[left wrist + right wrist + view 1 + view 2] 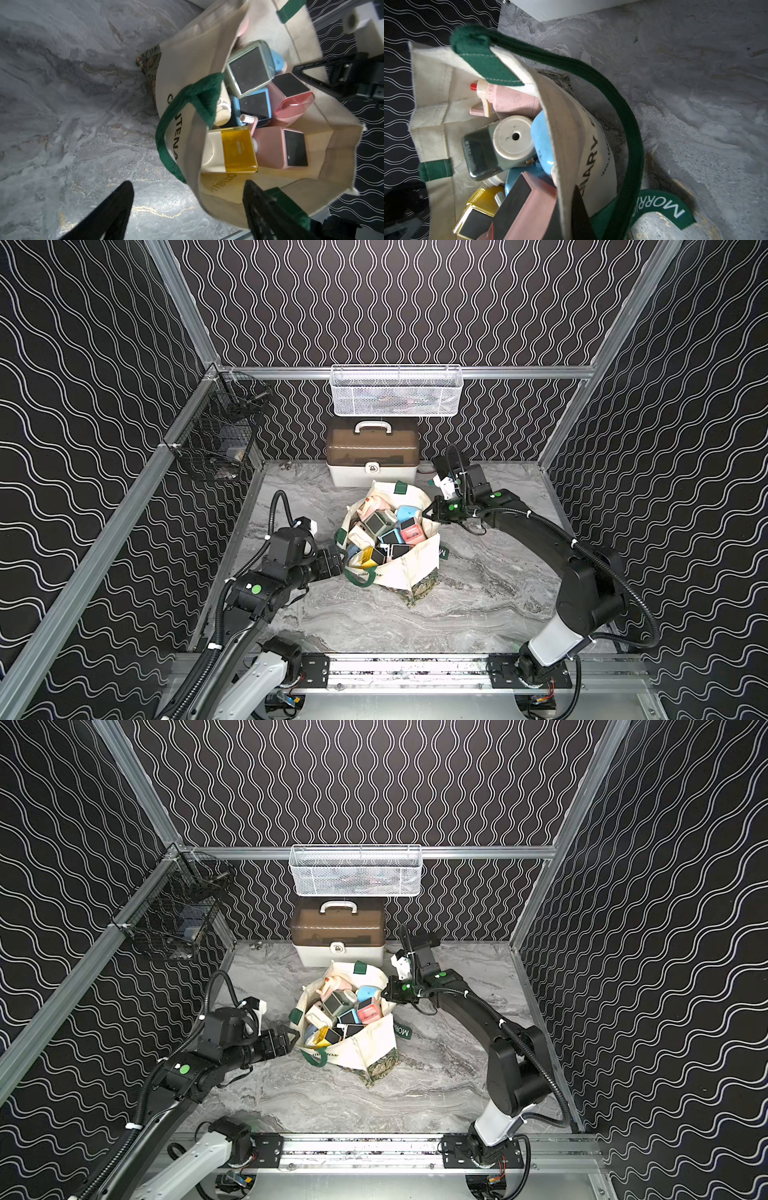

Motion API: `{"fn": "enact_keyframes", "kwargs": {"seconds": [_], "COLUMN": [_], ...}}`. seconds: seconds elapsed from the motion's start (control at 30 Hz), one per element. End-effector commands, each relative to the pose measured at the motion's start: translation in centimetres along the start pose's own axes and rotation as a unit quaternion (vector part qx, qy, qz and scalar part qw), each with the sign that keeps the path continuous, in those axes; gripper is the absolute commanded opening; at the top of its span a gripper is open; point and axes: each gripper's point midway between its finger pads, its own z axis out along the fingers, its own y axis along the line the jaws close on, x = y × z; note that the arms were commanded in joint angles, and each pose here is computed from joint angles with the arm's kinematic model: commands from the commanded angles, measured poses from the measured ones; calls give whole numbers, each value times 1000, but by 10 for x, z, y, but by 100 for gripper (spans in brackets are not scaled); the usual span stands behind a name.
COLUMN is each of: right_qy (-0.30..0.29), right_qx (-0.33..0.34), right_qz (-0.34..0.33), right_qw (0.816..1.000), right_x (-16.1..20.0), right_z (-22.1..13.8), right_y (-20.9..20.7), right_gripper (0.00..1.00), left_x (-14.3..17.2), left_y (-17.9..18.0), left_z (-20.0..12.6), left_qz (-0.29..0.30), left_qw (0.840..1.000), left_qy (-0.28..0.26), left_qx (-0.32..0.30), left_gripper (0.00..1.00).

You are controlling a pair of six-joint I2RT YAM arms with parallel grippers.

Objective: Take out the pencil sharpeners from the tote bags
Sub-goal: Adjust the canvas bag at the center of the board.

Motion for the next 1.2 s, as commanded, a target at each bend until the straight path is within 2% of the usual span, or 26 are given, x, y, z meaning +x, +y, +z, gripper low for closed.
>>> {"fn": "enact_keyframes", "kwargs": {"seconds": [0.0, 0.13, 0.2, 0.37, 0.47, 0.57, 0.6, 0.63, 0.83, 1.0, 1.17], "right_qy": [1, 8, 16, 20, 19, 22, 24, 26, 27, 42, 75], "right_qx": [-32, -25, -31, -32, -28, -24, -22, -20, -10, -10, -11], "right_qz": [12, 24, 18, 16, 17, 18, 19, 18, 5, -25, -68], "right_qw": [999, 999, 999, 999, 999, 999, 999, 999, 1000, 999, 995], "right_x": [8, 19, 28, 36, 40, 50, 56, 60, 84, 119, 159], "right_z": [-2, 4, 9, 14, 16, 17, 18, 17, 14, 20, 35], "right_y": [10, 0, 9, 11, 9, 8, 6, 7, 14, 32, 56], "right_gripper": [0, 0, 0, 0, 0, 0, 0, 0, 0, 0, 0], "left_x": [-7, 5, 11, 16, 10, 3, -1, -3, -24, -42, -50], "left_y": [-4, -7, -7, -8, -10, -9, -8, -8, -4, 3, 14], "left_z": [2, 17, 24, 28, 26, 24, 24, 24, 17, 10, 14], "left_qz": [-20, -29, -27, -20, -12, 6, 15, 20, 56, 75, 56], "left_qw": [1000, 999, 998, 998, 999, 999, 998, 998, 995, 991, 991], "left_qy": [-11, 24, 46, 59, 47, 52, 53, 54, 41, 18, 19], "left_qx": [7, 25, 18, 11, 12, -9, -20, -26, -71, -113, -119], "left_gripper": [86, 83, 81, 70, 49, 12, 3, 0, 0, 0, 0]}}
